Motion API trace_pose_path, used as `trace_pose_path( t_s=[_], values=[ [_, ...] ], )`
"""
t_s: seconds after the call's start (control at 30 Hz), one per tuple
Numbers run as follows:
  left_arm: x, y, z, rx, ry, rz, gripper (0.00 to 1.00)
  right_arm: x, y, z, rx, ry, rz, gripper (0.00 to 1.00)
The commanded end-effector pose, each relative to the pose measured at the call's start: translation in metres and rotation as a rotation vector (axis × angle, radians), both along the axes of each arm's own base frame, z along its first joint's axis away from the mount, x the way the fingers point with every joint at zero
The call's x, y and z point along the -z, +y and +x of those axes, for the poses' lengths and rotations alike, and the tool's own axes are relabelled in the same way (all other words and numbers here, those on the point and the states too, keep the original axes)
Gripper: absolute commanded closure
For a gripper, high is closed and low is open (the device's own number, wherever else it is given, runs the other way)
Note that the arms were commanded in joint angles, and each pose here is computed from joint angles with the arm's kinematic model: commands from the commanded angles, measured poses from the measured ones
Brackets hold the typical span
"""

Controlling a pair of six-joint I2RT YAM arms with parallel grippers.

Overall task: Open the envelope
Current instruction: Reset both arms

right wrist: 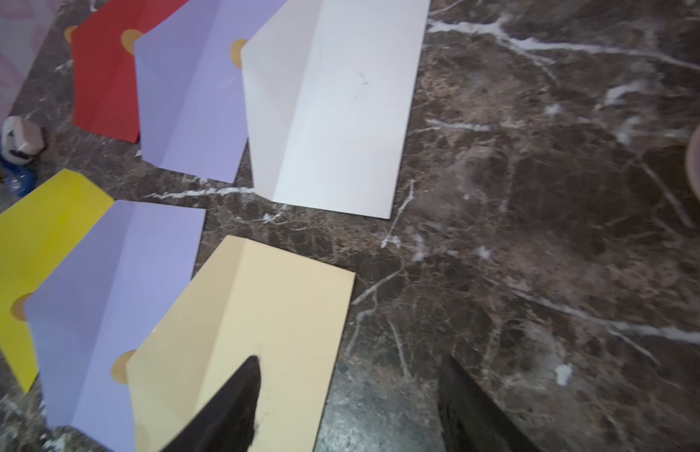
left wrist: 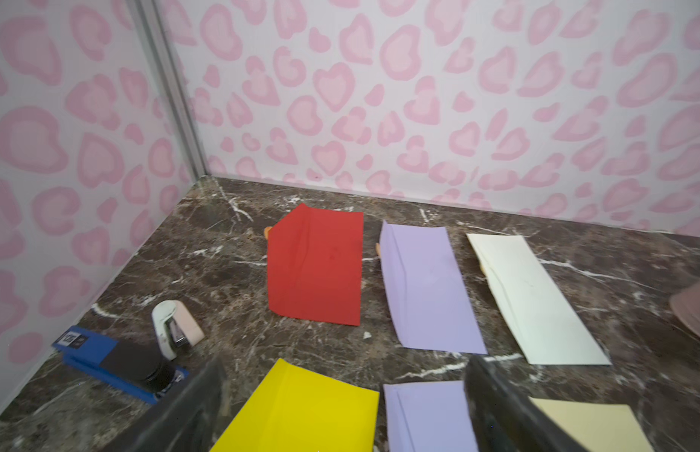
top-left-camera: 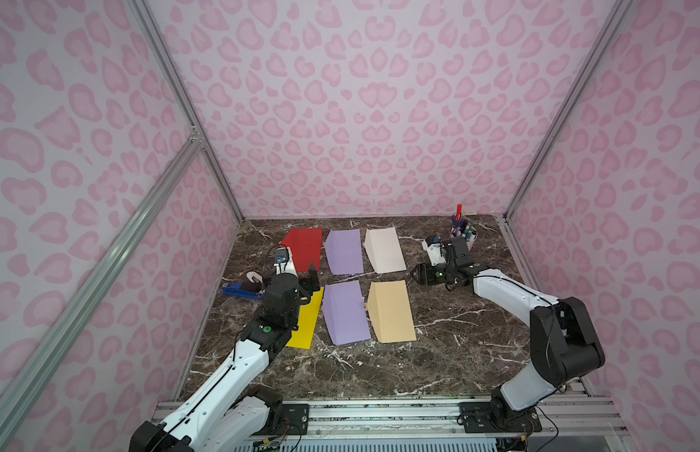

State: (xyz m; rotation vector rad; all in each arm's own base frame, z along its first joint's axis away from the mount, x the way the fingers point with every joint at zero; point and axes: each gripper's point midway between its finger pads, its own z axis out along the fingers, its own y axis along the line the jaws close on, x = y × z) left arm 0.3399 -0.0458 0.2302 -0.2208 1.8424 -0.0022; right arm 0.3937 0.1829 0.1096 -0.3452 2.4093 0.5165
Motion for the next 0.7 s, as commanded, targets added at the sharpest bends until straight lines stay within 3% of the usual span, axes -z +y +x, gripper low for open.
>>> trace_pose_path(
  t_s=[0.0,0.4,0.53,0.67],
  values=[
    [0.009,0.02,0.009,-0.059,0.002,-0.013,0.04,-0.003,-0.025,0.018,0.094,-0.087,-0.055,0.27],
    [0.077,0.113,0.036,-0.265,0.051,0.047,0.04,-0.024,-0.102,0.022,0.375,-0.311,-0.187,0.25],
    [0.093,0.112,0.047,-0.236,0.008,0.009,0.03,-0.024,-0.11,0.019,0.393,-0.382,-0.213,0.24],
    [0.104,0.107,0.059,-0.203,0.009,0.042,0.0,-0.026,-0.115,0.019,0.394,-0.444,-0.239,0.23]
  ],
)
